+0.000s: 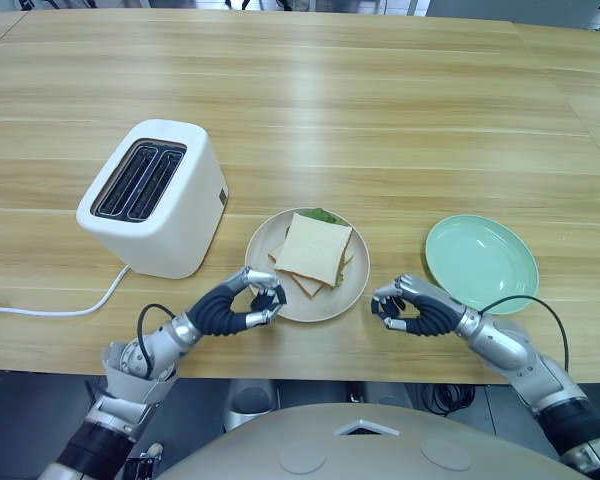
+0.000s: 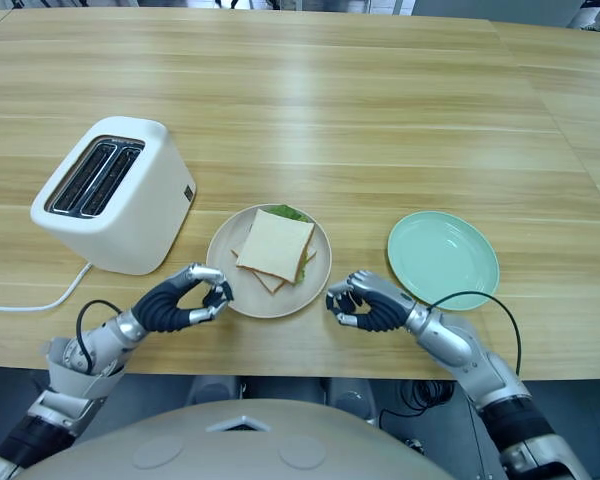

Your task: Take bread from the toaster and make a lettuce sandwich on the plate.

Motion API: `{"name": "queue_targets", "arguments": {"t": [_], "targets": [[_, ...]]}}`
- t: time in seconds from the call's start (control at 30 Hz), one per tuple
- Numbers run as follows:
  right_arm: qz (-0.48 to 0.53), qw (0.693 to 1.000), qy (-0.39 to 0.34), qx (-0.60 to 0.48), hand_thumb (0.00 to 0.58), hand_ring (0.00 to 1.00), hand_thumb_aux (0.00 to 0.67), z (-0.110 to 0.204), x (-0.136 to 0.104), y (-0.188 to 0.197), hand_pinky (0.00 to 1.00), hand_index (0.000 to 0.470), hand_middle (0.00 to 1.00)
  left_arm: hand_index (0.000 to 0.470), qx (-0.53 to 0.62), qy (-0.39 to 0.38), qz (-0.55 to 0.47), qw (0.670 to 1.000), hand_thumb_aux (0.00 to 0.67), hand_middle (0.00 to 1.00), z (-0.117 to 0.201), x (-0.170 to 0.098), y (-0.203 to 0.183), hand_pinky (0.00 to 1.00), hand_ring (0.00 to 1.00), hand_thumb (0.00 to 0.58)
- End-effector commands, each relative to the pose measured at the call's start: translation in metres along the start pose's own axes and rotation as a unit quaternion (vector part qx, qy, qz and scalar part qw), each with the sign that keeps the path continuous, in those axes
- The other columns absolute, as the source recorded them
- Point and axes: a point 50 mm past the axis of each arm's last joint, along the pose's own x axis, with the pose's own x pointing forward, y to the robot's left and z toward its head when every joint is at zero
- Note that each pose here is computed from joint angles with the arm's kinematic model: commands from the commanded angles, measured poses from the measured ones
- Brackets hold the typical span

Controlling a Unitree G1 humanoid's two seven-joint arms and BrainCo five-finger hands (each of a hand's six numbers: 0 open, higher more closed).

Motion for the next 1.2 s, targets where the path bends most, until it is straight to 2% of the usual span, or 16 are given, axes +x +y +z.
{"name": "queue_targets", "arguments": {"t": [0.03,0.17,0.3,0.37,0.67,0.9,1.2], "targets": [[0.028,0.999,-0.026,0.026,0.58,1.0,0.67,0.012,-0.005,0.003,1.0,0.46,1.0,0.46,-0.025,0.032,-0.018,0.999,0.67,1.0,-0.005,-0.022,0.003,1.0,1.0,0.58],[0.064,0.997,-0.026,0.044,0.58,1.0,0.67,0.012,-0.003,0.013,1.0,0.46,1.0,0.46,-0.042,0.096,-0.051,0.993,0.67,1.0,-0.026,-0.035,-0.006,1.0,1.0,0.58],[0.094,0.995,0.005,0.037,0.58,1.0,0.67,-0.003,0.011,0.027,1.0,0.46,1.0,0.46,0.035,0.226,-0.09,0.969,0.67,1.0,-0.069,-0.042,-0.006,1.0,1.0,0.58],[0.082,0.996,0.011,0.032,0.58,1.0,0.67,-0.009,0.019,0.026,1.0,0.46,1.0,0.46,0.065,0.253,-0.094,0.961,0.67,1.0,-0.08,-0.04,-0.002,1.0,1.0,0.58],[0.036,0.999,0.021,-0.016,0.58,1.0,0.67,-0.028,0.056,0.012,1.0,0.46,1.0,0.46,0.179,0.268,-0.099,0.941,0.67,1.0,-0.101,0.001,0.019,1.0,1.0,0.58],[-0.009,0.993,0.074,-0.092,0.58,1.0,0.67,-0.049,0.099,-0.025,1.0,0.46,1.0,0.46,0.24,0.217,-0.088,0.942,0.67,1.0,-0.096,0.054,0.042,1.0,1.0,0.58],[-0.031,0.979,0.149,-0.138,0.58,1.0,0.67,-0.066,0.133,-0.063,1.0,0.46,1.0,0.46,0.278,0.214,-0.054,0.935,0.67,1.0,-0.096,0.101,0.072,1.0,1.0,0.58]]}}
